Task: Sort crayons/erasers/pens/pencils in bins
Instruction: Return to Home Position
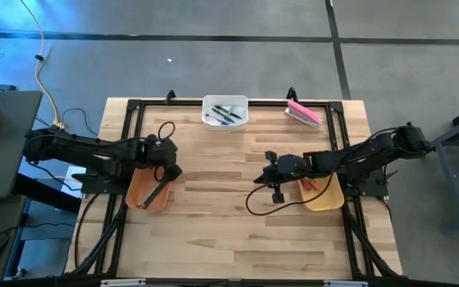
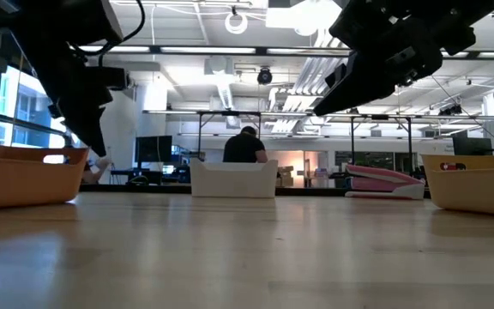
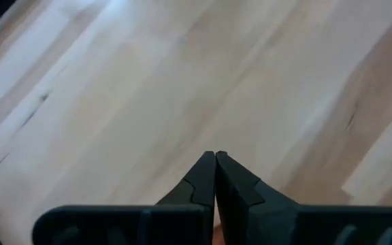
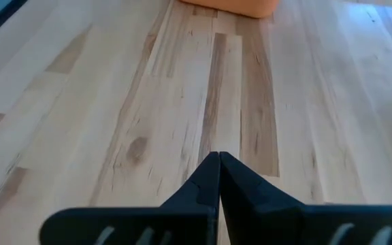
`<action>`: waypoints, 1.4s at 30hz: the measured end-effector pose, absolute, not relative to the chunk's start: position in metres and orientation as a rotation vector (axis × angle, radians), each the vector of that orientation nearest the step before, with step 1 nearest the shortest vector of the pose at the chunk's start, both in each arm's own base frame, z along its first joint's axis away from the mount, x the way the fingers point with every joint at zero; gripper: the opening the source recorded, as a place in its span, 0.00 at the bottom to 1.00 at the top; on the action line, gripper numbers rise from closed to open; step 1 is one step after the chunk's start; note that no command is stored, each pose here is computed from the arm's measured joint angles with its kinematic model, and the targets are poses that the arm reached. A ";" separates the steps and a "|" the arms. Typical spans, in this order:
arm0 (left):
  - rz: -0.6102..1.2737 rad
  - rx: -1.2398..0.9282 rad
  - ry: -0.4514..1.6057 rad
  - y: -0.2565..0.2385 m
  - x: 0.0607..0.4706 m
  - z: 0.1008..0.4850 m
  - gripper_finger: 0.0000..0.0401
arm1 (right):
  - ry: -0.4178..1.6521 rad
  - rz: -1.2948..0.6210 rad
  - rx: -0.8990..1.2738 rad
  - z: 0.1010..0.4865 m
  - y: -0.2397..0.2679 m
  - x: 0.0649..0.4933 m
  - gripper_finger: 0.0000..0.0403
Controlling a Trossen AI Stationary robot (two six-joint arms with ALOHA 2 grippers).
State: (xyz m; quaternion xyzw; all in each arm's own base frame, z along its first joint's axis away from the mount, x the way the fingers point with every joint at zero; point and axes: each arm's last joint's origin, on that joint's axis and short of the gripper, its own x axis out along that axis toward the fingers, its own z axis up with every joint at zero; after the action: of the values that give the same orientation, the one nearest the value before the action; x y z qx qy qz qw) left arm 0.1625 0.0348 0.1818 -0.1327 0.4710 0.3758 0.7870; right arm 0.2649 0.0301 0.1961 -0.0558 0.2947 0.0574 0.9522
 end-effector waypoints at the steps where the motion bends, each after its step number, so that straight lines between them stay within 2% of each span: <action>1: 0.815 -0.289 1.007 0.036 0.162 0.183 0.00 | 0.599 0.113 -0.118 0.196 0.029 0.265 0.00; 7: 0.752 -0.258 0.796 0.041 0.163 0.204 0.00 | 0.577 0.052 -0.136 0.201 0.014 0.258 0.00; 12: 0.501 -0.220 0.515 0.037 0.175 0.207 0.00 | 0.398 0.037 -0.092 0.194 -0.008 0.233 0.00; 19: 0.281 -0.130 0.178 0.037 0.175 0.193 0.00 | 0.173 -0.084 -0.079 0.180 -0.029 0.186 0.00; 29: 0.233 -0.095 0.078 0.041 0.157 0.188 0.00 | 0.067 -0.193 -0.066 0.177 -0.031 0.137 0.00; 38: 0.246 -0.086 0.110 0.040 0.141 0.189 0.00 | 0.070 -0.281 -0.064 0.177 -0.028 0.114 0.00; 42: 0.243 -0.092 0.069 0.037 0.131 0.177 0.00 | 0.053 -0.307 -0.075 0.179 -0.027 0.106 0.00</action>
State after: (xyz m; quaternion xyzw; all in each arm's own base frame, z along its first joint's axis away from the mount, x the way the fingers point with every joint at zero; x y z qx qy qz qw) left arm 0.1313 0.0367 0.1765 -0.0460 0.0343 0.1212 0.9910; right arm 0.1061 -0.0271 0.1788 -0.0376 0.0264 -0.1530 0.9872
